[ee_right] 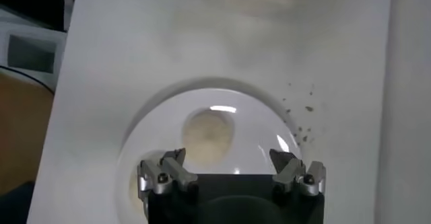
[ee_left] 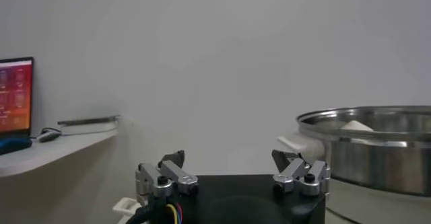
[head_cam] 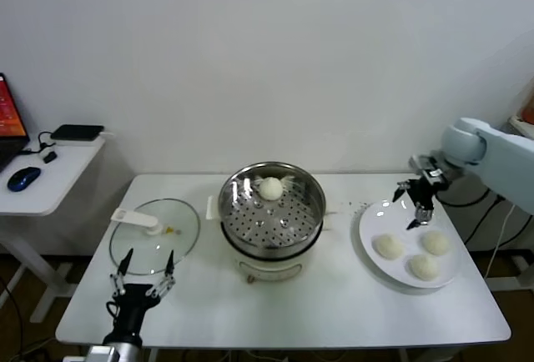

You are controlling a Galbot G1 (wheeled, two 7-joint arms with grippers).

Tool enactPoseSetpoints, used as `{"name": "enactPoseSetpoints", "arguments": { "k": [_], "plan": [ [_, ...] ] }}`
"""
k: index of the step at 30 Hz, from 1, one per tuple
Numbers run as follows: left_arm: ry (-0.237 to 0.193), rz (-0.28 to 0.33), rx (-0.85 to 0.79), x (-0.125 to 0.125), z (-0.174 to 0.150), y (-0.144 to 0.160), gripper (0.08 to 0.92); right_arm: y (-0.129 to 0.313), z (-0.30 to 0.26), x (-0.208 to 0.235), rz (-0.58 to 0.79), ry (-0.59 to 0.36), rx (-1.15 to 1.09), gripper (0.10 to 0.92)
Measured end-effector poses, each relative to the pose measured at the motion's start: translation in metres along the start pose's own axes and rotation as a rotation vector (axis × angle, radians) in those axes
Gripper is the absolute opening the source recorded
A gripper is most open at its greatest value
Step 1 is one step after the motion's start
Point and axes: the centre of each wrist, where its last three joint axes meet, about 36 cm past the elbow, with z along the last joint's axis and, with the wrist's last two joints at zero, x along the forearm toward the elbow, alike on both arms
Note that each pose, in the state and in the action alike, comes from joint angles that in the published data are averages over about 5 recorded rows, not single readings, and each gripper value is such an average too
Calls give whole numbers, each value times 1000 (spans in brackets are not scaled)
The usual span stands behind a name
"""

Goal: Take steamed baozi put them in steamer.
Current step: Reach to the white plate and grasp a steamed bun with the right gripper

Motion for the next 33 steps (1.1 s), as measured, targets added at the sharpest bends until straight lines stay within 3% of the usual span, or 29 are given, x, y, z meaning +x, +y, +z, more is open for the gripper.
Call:
{"name": "enactPoseSetpoints", "arguments": {
  "k": [18, 33],
  "plan": [
    [12, 0, 18, 4, 0, -1, 823, 0, 7, -78, -44, -9, -40, 823],
    [20, 1, 33, 5, 0, -4, 823, 1, 10, -105, -51, -8, -35, 823]
  ]
}}
